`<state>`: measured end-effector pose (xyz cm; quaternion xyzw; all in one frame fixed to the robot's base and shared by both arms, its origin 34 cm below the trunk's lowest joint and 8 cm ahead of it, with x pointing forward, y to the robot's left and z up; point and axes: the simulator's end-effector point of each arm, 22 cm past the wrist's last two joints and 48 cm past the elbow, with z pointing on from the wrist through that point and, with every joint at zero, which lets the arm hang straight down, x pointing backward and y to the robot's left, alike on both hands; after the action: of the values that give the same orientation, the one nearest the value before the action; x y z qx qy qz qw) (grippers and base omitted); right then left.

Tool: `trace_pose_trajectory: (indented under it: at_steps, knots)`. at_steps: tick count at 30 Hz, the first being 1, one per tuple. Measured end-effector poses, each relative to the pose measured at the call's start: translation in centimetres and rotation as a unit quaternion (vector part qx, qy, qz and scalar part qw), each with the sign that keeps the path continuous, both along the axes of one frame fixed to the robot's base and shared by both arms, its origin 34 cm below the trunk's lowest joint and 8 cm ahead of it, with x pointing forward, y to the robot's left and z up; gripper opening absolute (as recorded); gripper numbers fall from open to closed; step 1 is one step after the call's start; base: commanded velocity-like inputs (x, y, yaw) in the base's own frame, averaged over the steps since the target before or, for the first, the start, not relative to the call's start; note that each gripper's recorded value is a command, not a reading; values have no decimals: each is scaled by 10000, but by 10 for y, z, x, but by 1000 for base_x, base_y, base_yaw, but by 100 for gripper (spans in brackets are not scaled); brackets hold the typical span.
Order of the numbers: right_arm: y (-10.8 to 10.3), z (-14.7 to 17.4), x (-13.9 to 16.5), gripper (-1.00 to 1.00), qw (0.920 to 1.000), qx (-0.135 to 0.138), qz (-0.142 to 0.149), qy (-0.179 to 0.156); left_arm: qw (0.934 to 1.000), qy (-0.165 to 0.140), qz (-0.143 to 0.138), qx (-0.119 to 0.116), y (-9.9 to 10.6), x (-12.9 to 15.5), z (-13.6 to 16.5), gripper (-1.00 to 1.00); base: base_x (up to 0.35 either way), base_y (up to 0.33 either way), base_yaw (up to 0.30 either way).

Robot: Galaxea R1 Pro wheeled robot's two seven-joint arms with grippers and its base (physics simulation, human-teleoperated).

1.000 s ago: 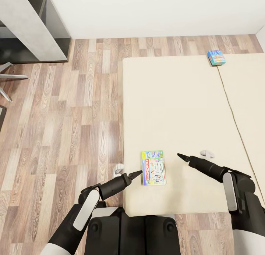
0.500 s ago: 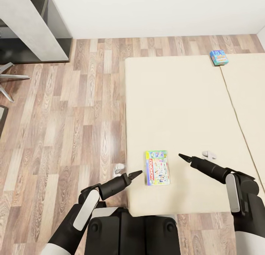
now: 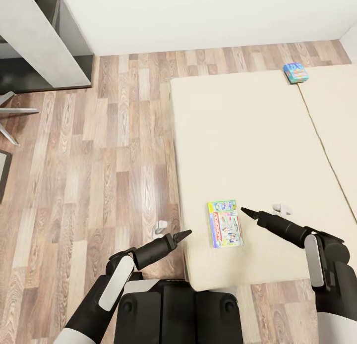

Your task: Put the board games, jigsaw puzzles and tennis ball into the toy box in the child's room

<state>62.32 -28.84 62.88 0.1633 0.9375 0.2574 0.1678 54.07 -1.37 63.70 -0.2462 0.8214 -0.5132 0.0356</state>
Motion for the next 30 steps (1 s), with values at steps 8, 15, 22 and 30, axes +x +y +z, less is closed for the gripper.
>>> trace_pose_trajectory:
  at_steps: [8,15,22,30]
  knots:
    - [0,0,0,100,10000,1,-1,0,10000,-1,0,0,0,0,0,100,0,283,-248]
    - [0,0,0,100,10000,2,-1,0,10000,-2,-1,-1,0,0,0,100,0,287,-269]
    - [0,0,0,100,10000,2,-1,0,10000,-3,-3,-2,0,0,0,100,0,289,-277]
    - [0,0,0,100,10000,2,-1,0,10000,0,-6,-3,0,0,0,100,0,289,-279]
